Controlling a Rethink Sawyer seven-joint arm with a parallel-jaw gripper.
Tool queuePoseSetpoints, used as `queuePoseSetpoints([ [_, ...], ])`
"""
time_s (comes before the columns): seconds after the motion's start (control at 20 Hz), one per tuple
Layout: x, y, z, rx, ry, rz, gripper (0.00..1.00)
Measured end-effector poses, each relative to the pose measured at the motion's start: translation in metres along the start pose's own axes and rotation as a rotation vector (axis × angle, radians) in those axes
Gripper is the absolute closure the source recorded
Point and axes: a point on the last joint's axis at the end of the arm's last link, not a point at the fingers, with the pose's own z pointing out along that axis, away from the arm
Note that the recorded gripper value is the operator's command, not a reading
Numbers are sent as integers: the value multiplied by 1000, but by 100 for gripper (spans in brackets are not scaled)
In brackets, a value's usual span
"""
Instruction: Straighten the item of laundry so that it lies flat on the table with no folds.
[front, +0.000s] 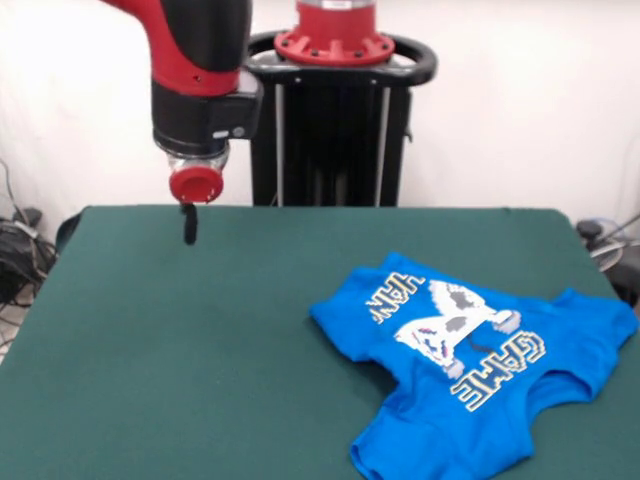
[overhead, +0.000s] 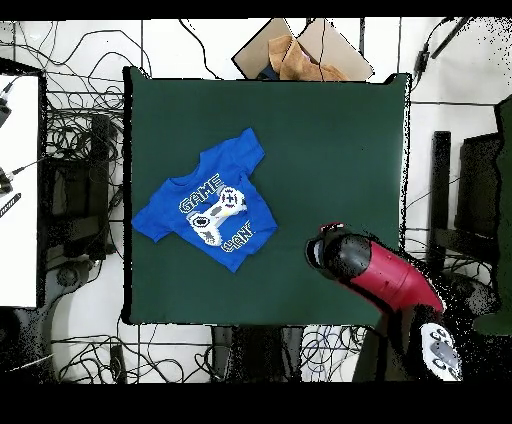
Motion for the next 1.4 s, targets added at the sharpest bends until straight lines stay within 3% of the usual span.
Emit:
queuePoseSetpoints([
  [0.2, -11, -14, 0, 3, -24, -68, 0],
  [0.45, -18, -24, -5, 2, -43, -98, 0],
  [0.65, -5, -11, -23, -18, -66, -136, 0],
  [0.9, 32, 20, -52, -53, -89, -212, 0],
  [0.95, 40, 27, -58, -60, -92, -226, 100],
  [1.4, 125, 79, -96, -102, 32, -188, 100],
])
